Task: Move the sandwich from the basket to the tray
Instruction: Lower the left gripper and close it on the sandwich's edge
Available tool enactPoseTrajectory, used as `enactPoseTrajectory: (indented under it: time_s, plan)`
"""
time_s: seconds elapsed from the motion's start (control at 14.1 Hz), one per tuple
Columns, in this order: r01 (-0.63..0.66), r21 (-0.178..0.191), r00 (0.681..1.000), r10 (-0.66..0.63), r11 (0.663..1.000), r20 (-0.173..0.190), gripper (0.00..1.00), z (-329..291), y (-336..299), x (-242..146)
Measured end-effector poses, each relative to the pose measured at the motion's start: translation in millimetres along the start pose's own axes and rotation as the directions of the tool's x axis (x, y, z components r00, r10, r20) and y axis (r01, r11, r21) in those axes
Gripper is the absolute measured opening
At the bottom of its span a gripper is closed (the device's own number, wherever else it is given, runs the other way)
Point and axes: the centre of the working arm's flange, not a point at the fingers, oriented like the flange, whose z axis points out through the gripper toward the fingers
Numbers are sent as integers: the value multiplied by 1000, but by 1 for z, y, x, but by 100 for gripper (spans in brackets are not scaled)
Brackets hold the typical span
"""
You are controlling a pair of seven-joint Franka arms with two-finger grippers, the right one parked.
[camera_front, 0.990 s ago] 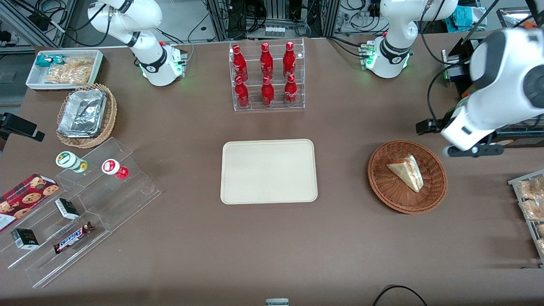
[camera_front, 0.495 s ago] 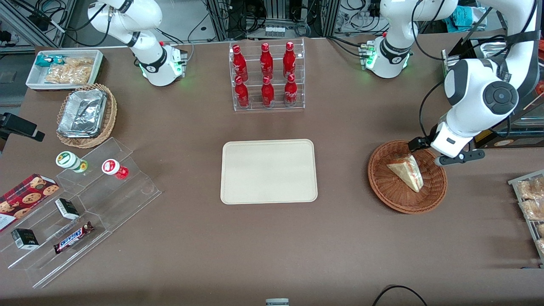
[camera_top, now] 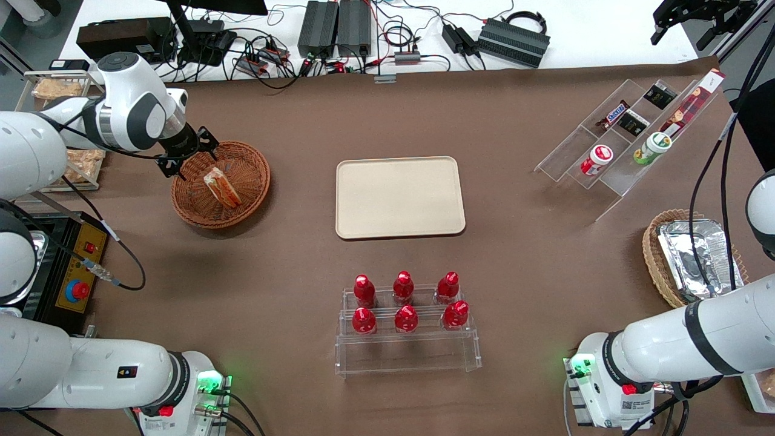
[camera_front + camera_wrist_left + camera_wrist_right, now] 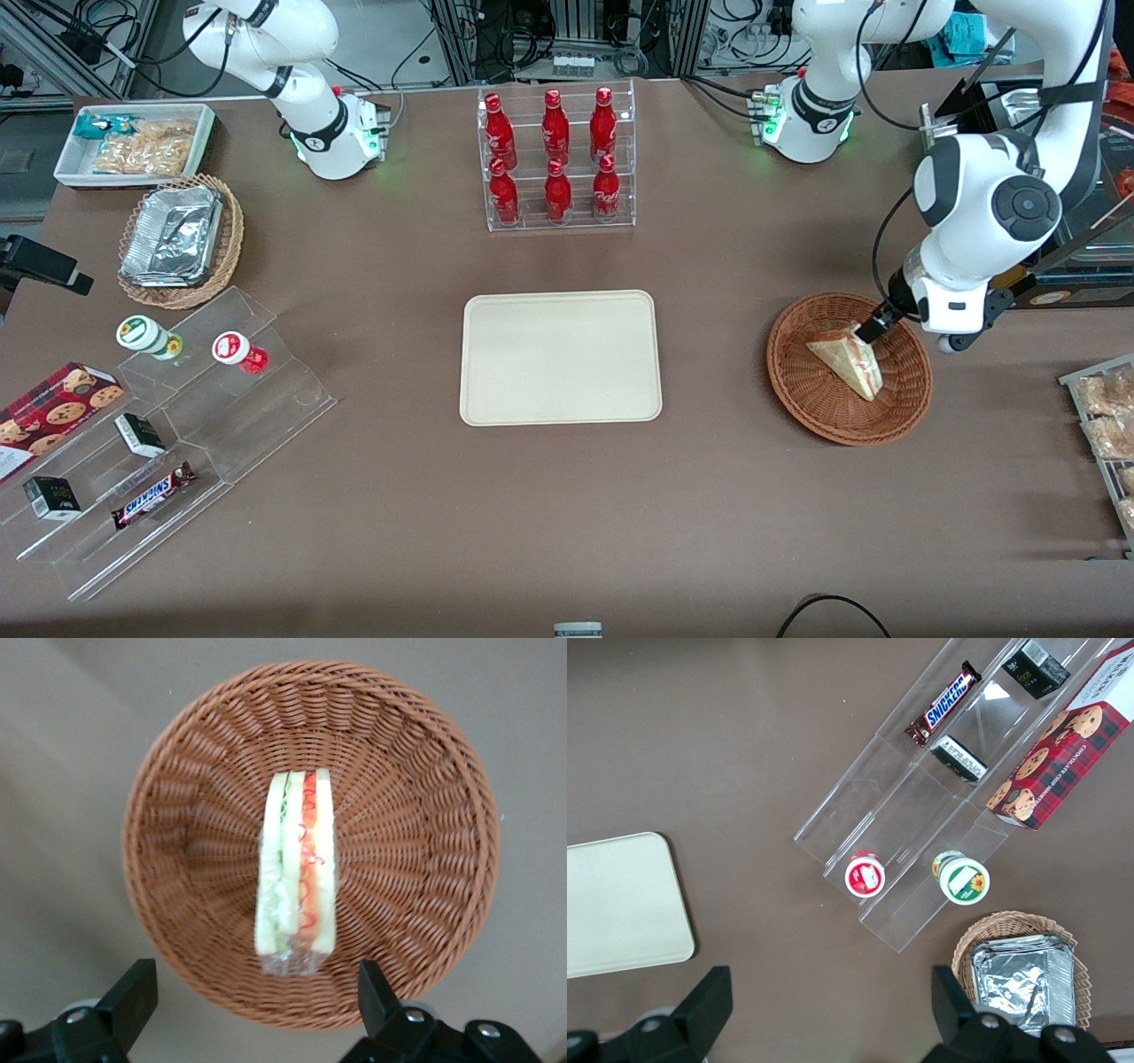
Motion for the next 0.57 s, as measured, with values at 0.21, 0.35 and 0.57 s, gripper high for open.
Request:
enactPoseTrajectory:
  time_s: [0.21, 0.35, 0.57]
  plan:
    - [42, 2, 999, -42, 999, 13, 100, 22, 3, 3]
    - [67, -3, 998, -67, 998, 9, 100, 36, 6, 5]
    - [113, -27, 994, -113, 993, 4, 100, 66, 11, 9]
